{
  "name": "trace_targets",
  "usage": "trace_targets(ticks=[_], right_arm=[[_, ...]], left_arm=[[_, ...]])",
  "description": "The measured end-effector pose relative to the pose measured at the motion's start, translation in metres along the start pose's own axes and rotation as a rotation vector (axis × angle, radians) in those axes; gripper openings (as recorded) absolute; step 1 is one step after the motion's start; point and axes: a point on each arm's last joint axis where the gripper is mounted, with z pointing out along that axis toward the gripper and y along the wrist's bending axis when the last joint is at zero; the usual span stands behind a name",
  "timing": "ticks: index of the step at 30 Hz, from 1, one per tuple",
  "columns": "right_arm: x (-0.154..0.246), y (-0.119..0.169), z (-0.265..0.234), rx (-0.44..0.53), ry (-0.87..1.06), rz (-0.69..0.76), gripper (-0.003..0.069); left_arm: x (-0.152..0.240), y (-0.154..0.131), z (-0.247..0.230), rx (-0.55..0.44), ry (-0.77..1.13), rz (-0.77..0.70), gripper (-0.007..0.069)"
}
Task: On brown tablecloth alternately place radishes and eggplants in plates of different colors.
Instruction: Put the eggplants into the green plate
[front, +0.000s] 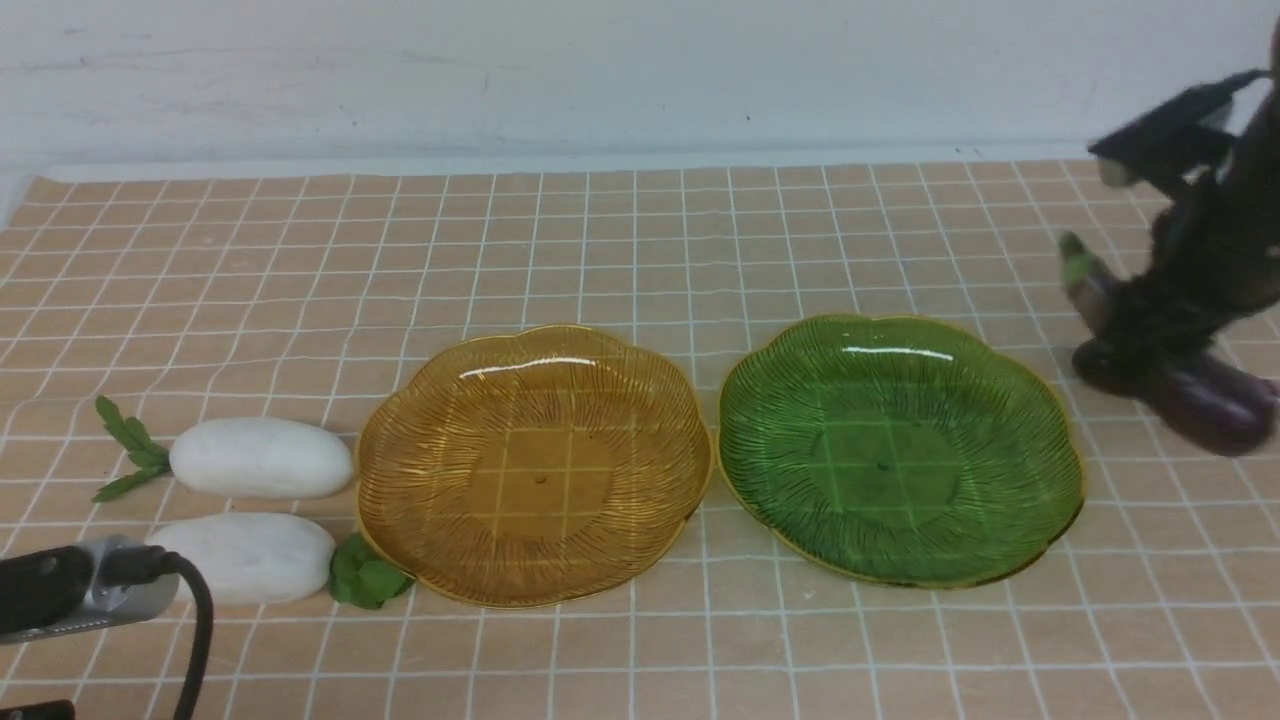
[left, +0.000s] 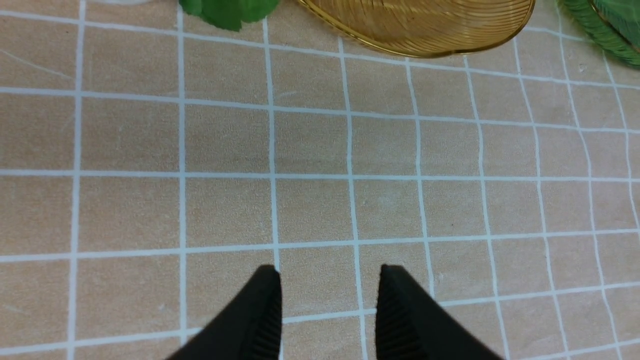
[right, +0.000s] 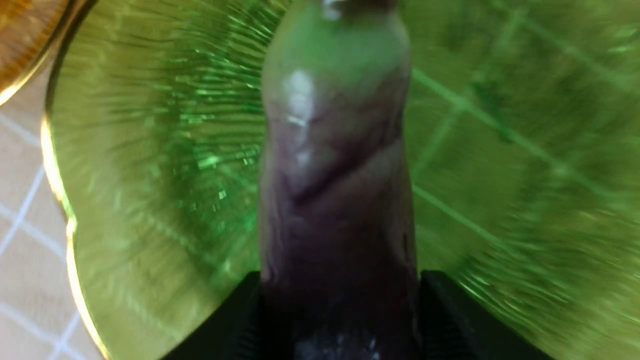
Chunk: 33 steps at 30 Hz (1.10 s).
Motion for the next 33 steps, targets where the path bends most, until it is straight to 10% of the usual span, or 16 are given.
trace_targets(ticks=[7, 18, 21, 33], right_arm=[[-0.008, -0.006, 0.002, 0.036, -0.012, 0.124, 0.0608], [0.023, -0.122, -0.052, 0.179, -0.099, 0.920, 0.0042], [0.041, -0.154, -0.053, 0.220, -0.100, 1.106, 0.0008], [0.067, -0.195, -0.034, 0.154, -0.084, 1.470, 0.0323]], left_arm=[[0.000, 0.000, 0.000, 0.000, 0.000, 0.000, 0.0252], [0.000, 0.000, 0.000, 0.000, 0.000, 0.000, 0.0252], [0.000, 0.000, 0.000, -0.002, 0.003, 0.005, 0.0252], [0.001, 0.002, 0.000, -0.017, 0.007, 0.026, 0.0252]])
